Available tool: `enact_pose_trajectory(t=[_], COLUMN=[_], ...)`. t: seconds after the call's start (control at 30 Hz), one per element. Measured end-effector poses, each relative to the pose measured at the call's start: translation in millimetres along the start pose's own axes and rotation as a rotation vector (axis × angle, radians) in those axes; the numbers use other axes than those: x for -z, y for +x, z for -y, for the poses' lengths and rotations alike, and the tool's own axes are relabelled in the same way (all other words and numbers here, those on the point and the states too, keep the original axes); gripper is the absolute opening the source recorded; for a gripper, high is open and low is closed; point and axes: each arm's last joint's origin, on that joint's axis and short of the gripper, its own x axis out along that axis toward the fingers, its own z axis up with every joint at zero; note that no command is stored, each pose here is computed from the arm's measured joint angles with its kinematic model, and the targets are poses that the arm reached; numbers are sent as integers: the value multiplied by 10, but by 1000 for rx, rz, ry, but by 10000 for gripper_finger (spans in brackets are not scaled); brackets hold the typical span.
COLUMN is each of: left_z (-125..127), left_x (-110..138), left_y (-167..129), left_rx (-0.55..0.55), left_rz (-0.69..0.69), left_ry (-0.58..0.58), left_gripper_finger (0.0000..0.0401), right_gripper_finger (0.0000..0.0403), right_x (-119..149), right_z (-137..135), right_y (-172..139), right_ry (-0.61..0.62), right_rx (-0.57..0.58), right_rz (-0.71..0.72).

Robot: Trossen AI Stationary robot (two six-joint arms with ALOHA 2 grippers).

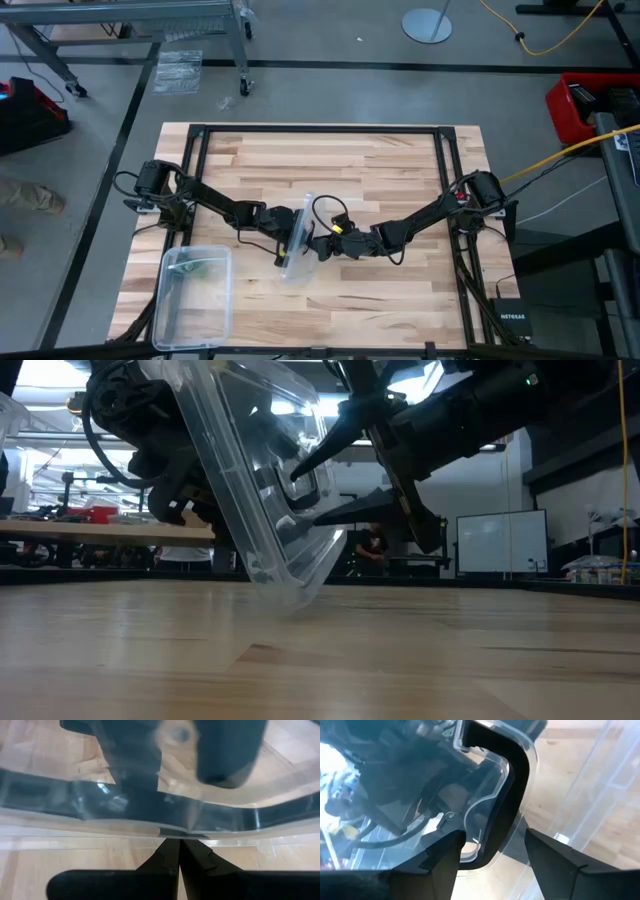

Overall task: Roll bandage
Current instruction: Put the transparent lid on the transparent bin

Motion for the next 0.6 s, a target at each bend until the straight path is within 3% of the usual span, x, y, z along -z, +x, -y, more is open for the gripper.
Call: enact_pose_trajectory(t=[0.27, 0.6], left_z=[-15, 84], left_x=[-148, -195], left_y=[-229, -266], left_rx=[-63, -41], left_rz=[-27, -22], left_ry=[34, 58], left_gripper_finger=[1, 0], right_gripper_finger=[229, 229], right_x=[-37, -47], right_z=[-87, -127], right_y=[8, 9], right_ry=[-53, -97], right_rx=[-43, -88], right_rz=[36, 39])
